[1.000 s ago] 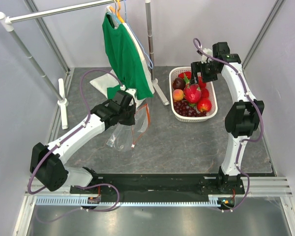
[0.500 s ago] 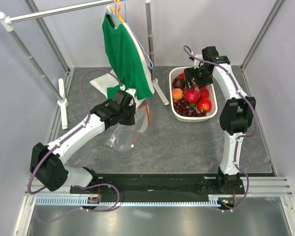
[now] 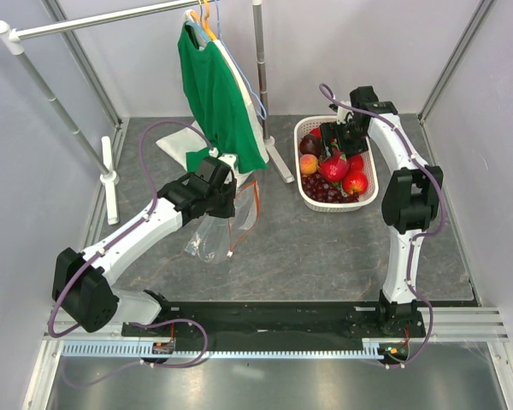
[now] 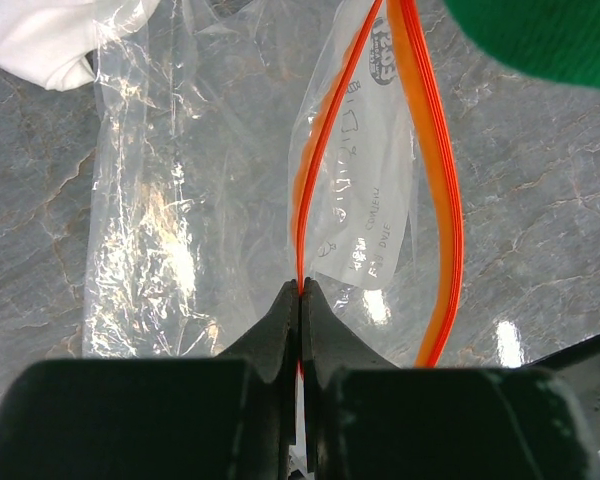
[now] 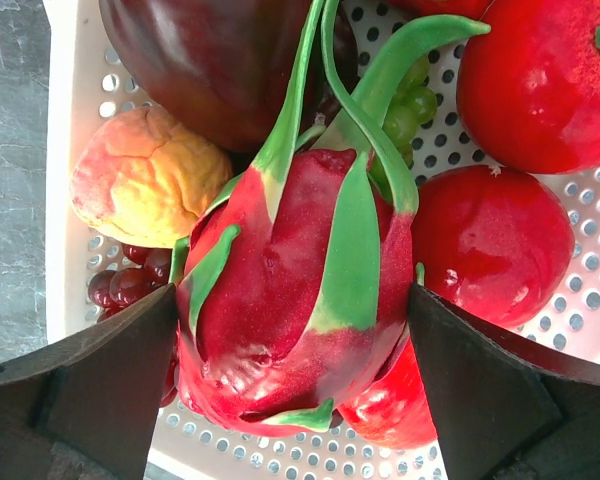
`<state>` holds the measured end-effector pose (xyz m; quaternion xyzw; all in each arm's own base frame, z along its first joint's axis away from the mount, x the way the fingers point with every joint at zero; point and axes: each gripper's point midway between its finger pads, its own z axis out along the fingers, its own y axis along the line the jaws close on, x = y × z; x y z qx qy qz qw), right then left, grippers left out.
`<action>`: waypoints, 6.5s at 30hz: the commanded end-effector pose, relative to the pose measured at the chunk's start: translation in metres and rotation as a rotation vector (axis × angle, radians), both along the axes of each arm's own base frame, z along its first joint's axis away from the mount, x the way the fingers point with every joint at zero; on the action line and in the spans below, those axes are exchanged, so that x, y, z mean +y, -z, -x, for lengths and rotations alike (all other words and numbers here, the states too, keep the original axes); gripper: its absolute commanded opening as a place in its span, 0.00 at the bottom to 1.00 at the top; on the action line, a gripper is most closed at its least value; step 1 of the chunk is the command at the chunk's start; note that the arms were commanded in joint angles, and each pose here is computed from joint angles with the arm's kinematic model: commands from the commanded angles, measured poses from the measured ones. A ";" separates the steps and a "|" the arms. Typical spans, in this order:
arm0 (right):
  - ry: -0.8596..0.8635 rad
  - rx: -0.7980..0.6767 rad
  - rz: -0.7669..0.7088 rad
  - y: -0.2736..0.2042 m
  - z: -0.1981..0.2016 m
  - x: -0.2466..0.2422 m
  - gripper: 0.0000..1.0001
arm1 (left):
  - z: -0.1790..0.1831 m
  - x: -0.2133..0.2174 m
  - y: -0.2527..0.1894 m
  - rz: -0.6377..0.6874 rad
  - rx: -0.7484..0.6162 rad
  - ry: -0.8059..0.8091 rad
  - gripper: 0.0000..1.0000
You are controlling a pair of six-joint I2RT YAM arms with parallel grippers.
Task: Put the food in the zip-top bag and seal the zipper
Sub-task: Pick up the fake fruit from the bin, then place the fake fruit in the zipper food storage bag, then adjust the zipper food storage bag at the center of the board.
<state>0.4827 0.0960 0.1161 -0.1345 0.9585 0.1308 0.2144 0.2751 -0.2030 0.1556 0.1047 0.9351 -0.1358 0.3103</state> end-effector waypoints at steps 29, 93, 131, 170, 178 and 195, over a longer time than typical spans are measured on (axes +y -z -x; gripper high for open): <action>-0.076 0.042 -0.261 -0.047 0.060 0.005 0.63 | -0.001 -0.004 -0.019 0.070 -0.032 -0.001 0.02; 0.184 0.030 -1.165 -0.152 0.208 0.241 0.54 | 0.009 -0.036 -0.034 0.479 0.304 -0.147 0.02; -0.192 -0.202 -0.696 -0.119 0.255 0.253 0.69 | 0.008 -0.040 -0.064 0.726 0.136 -0.024 0.02; -0.038 -0.290 -0.453 -0.036 0.184 0.167 0.52 | 0.024 -0.012 -0.063 0.939 0.045 0.110 0.02; -0.140 -0.337 -0.513 -0.025 0.164 0.196 0.49 | 0.028 -0.012 -0.061 0.929 0.051 0.116 0.02; -0.276 -0.302 -0.545 0.000 0.162 0.236 0.49 | 0.027 -0.011 -0.059 0.922 0.061 0.109 0.02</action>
